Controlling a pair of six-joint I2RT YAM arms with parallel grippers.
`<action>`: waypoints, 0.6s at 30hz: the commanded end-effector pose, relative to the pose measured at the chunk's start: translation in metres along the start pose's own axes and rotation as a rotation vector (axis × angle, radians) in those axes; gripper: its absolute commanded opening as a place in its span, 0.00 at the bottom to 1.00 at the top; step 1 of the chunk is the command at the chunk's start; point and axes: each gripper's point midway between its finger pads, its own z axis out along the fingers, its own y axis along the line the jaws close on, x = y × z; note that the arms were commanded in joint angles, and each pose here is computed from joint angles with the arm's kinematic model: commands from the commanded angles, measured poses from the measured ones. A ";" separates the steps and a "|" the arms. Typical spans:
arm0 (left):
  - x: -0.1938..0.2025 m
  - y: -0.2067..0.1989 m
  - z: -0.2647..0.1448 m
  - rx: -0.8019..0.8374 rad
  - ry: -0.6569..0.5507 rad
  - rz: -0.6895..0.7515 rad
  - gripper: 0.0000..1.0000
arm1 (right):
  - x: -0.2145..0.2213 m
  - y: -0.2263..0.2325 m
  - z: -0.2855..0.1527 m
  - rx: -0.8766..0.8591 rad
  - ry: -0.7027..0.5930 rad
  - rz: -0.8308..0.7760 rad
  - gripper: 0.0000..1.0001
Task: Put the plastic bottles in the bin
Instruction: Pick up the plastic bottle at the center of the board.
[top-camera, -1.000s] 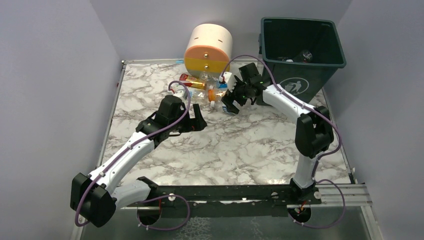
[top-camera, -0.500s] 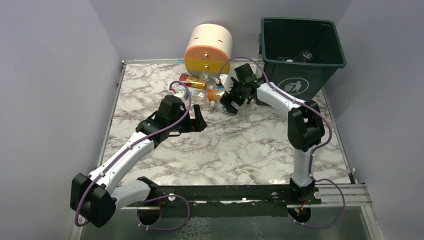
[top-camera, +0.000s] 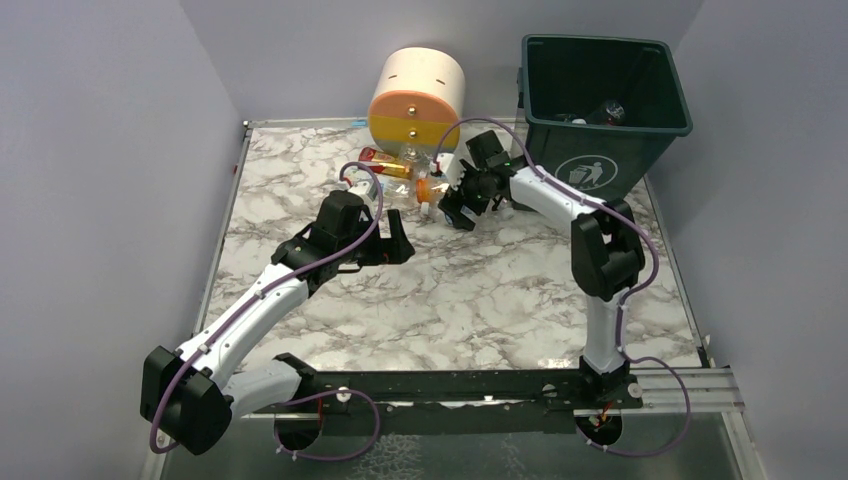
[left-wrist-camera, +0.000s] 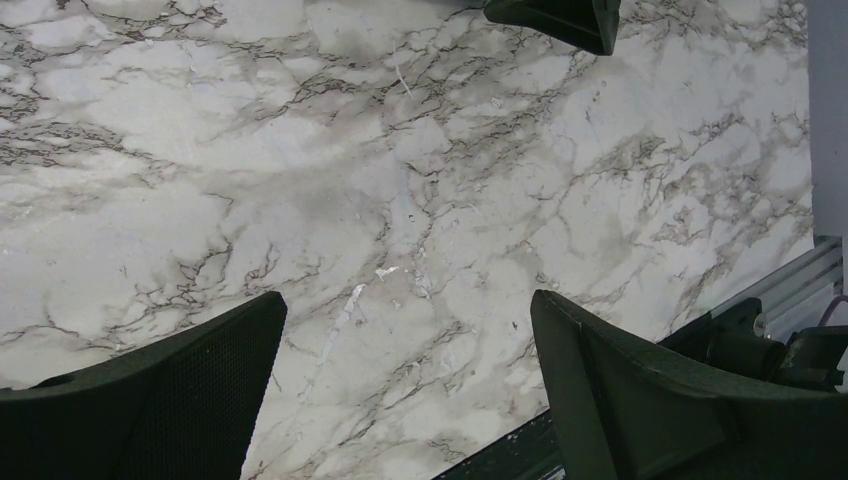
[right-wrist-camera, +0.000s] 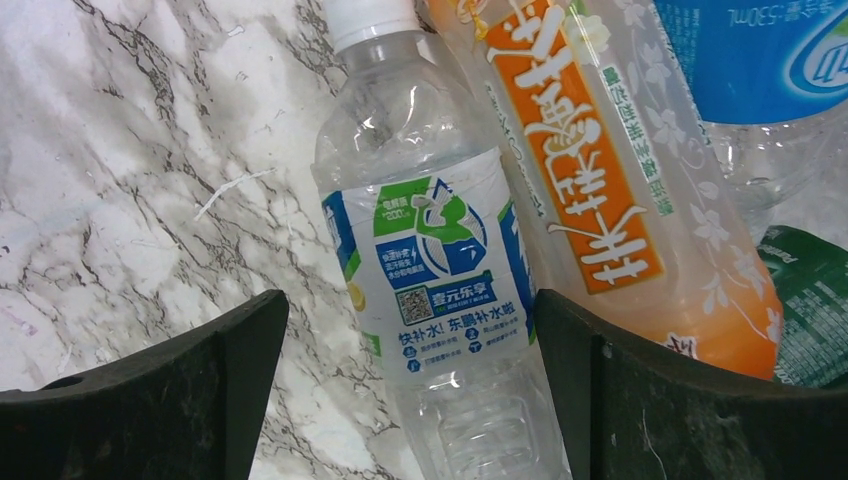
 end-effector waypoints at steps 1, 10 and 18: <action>-0.006 -0.005 -0.004 0.027 -0.016 0.013 0.99 | 0.002 0.012 0.014 -0.027 0.015 -0.002 0.94; -0.005 -0.006 -0.004 0.037 -0.015 0.005 0.99 | 0.007 0.030 0.015 -0.022 0.021 0.007 0.83; -0.002 -0.006 -0.008 0.043 -0.022 -0.003 0.99 | 0.003 0.036 0.012 -0.019 0.022 0.034 0.66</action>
